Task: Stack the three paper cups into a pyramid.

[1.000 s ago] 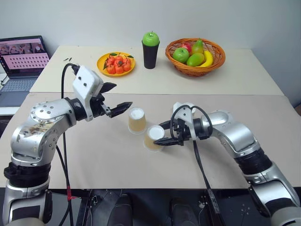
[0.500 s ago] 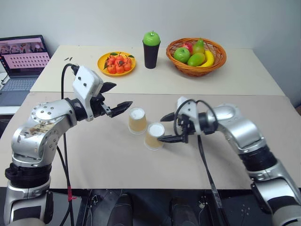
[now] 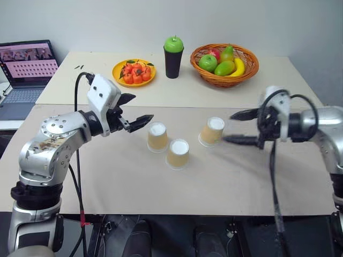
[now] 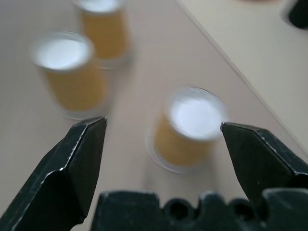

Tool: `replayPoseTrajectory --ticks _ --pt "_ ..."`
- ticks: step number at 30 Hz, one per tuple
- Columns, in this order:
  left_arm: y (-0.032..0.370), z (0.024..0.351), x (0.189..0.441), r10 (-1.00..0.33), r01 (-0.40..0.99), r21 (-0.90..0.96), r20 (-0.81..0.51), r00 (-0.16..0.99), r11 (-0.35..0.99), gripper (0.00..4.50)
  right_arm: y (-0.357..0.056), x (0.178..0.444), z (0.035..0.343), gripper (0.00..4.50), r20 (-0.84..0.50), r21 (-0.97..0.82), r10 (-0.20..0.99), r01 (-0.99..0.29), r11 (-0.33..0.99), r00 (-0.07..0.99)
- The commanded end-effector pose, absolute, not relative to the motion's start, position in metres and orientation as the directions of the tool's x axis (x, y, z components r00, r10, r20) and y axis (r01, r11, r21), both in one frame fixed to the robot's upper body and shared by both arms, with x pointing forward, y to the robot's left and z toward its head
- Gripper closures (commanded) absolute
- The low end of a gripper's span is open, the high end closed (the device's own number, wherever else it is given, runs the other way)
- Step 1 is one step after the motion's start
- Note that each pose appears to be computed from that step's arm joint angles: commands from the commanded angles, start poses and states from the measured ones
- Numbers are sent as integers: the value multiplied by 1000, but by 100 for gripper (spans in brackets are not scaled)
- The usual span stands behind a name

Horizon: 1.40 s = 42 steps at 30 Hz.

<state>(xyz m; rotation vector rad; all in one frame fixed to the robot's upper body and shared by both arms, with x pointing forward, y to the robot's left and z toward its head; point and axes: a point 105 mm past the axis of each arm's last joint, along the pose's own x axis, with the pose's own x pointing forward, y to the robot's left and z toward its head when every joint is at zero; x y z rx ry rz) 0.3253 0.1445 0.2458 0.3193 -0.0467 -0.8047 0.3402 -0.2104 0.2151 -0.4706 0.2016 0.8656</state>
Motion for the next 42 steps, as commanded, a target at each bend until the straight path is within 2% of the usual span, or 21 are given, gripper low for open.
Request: replayPoseTrajectory --ticks 1,9,16,25,34,42 --pt "149 256 317 -733 712 316 -69 677 627 0 -225 356 221 7 -261 -388 644 -689 612 719" --pt "165 259 300 -752 750 326 -150 642 576 0 -207 377 208 7 -231 -368 692 -720 588 684" --pt "162 257 293 -762 765 307 -160 628 566 0 -192 379 201 7 -259 -350 730 -766 539 632" --pt "150 247 269 -830 857 216 -226 509 467 0 -181 382 199 7 -263 -349 750 -784 513 607" --pt "154 247 273 -821 851 227 -234 520 474 0 -146 390 196 7 -253 -355 797 -819 451 549" --pt "156 249 274 -811 837 236 -225 541 493 0 -131 391 194 7 -245 -346 822 -838 421 514"
